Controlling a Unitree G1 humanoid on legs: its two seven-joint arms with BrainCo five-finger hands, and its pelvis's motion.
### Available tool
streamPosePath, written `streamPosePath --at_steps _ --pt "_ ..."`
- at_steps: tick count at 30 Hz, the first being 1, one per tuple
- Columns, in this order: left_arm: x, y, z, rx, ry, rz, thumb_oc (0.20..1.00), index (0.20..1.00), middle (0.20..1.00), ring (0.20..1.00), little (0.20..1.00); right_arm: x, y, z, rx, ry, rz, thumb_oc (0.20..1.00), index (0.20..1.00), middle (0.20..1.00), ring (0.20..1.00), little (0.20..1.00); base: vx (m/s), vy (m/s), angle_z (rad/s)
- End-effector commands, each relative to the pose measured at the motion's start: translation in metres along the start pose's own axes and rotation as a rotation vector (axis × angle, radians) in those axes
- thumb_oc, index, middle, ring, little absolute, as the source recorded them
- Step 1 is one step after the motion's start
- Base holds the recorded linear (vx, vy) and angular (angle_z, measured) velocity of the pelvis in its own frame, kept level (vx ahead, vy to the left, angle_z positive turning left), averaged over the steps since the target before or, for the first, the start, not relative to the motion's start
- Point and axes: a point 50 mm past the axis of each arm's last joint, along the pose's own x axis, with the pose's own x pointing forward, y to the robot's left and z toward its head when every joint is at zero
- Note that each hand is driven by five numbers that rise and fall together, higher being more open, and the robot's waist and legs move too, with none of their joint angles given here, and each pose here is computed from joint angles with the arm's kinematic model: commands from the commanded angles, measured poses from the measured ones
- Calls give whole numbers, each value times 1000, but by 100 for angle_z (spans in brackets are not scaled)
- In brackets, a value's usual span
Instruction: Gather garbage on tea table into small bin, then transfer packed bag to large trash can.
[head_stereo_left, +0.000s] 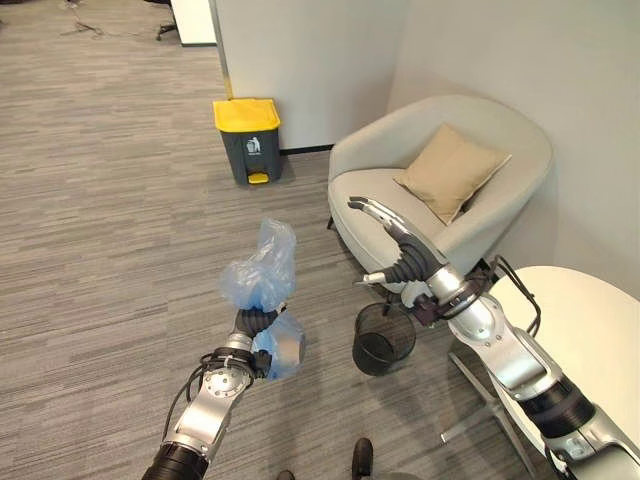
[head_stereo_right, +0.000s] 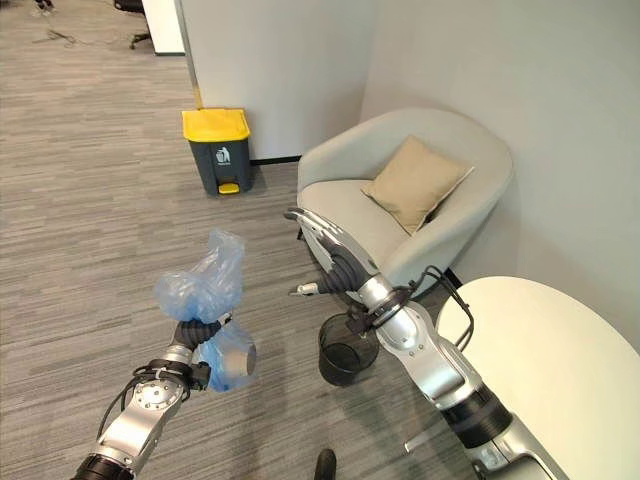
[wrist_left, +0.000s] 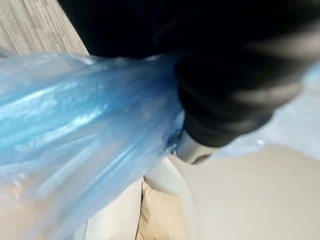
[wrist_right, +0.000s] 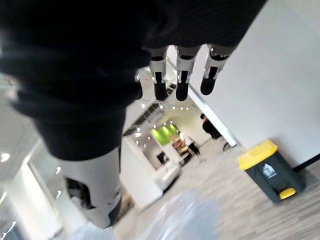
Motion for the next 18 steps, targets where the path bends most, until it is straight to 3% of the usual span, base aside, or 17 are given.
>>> streamPosePath --at_steps 1,10,18 --pt "1 24 5 18 -56 23 200 200 200 200 200 -19 -13 -22 22 105 -39 1000 1000 1000 1000 1000 0 0 0" --pt "-46 64 -55 -65 204 130 200 200 200 200 200 -129 12 -108 271 690 -107 1000 1000 1000 1000 1000 -9 -25 2" --pt "-67 84 -85 -95 344 235 200 200 200 200 200 -163 25 -134 363 890 -156 1000 1000 1000 1000 1000 -52 -58 14"
